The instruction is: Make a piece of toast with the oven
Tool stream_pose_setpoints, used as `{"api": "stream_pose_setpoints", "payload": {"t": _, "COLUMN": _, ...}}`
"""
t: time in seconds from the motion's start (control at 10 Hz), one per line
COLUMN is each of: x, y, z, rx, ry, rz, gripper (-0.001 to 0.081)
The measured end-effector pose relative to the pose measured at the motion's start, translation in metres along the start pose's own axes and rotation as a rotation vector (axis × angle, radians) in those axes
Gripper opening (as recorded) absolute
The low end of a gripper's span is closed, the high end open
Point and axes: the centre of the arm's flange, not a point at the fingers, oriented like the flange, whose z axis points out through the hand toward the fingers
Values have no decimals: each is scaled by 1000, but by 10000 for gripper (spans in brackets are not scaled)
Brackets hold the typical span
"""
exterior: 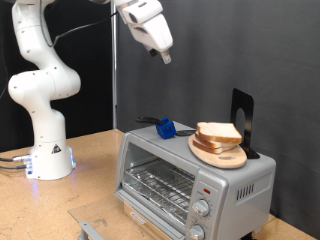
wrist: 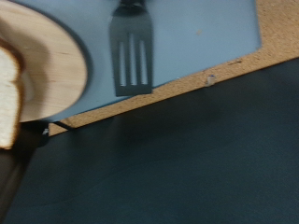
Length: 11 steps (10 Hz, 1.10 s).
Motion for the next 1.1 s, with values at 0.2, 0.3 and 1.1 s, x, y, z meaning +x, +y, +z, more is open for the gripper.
{"api": "stream_pose_setpoints", "payload": {"t": 0.2, "x": -4, "y": -4, "z": 0, "rx": -9, "ry": -9, "rz": 17, "gripper": 682}}
{"api": "stream_pose_setpoints", "payload": {"t": 0.3, "x": -4, "y": -1, "z": 3, "rx": -15, "ry": -5, "rz": -9, "gripper": 682}}
{"api": "stream_pose_setpoints", "payload": {"t": 1.1, "x": -29, "y": 22, "z": 80, "rx": -93, "ry": 3, "rz": -44, "gripper": 682}}
